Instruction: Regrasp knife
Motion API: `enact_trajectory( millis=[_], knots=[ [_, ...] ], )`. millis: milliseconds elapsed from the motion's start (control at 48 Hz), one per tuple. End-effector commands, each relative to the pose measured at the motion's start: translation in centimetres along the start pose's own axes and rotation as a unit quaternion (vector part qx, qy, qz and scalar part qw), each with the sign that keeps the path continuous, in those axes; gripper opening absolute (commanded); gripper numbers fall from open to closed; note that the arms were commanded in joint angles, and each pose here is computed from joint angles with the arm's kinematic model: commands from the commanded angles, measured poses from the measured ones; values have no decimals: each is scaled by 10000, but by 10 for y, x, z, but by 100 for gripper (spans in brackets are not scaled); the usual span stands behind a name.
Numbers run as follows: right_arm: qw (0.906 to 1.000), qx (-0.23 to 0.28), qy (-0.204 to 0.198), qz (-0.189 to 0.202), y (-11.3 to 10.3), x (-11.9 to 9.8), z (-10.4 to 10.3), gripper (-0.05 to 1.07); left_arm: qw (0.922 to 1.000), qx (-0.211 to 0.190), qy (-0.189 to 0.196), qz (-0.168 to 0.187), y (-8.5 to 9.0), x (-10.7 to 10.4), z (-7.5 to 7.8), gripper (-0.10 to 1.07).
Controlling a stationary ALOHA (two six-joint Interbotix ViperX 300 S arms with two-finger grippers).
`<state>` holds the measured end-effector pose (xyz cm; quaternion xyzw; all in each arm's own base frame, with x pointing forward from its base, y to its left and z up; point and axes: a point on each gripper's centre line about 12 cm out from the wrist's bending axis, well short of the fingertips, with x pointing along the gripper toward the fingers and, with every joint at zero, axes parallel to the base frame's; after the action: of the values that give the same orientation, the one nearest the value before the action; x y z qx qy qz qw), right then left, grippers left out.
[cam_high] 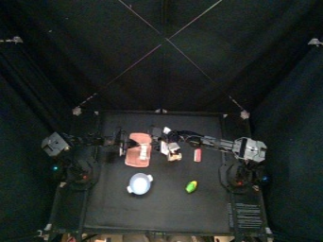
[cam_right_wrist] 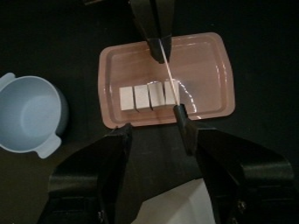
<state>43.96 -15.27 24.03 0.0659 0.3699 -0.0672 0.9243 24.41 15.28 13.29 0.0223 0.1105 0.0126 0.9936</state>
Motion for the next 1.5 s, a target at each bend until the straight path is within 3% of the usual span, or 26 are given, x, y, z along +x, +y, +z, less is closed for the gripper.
enact_trajectory(
  millis=[0,292,521,1042,1479],
  knots=[
    [9999,-5,-112,-24,-1,-4,7,86,9997,154,-175,10,-1,-4,11,29],
    [10000,-16,-56,-47,-4,10,7,86,9990,358,-283,-24,-13,-16,21,29],
    [10000,-29,-1,-43,-6,18,6,84,9990,345,-271,-41,-14,-16,20,29],
    [9998,-13,193,18,-5,27,-2,55,9997,201,-134,-21,-6,-9,10,29],
    [9991,-9,421,42,-7,40,-14,51,9999,90,45,-61,0,-1,-1,29]
  ],
)
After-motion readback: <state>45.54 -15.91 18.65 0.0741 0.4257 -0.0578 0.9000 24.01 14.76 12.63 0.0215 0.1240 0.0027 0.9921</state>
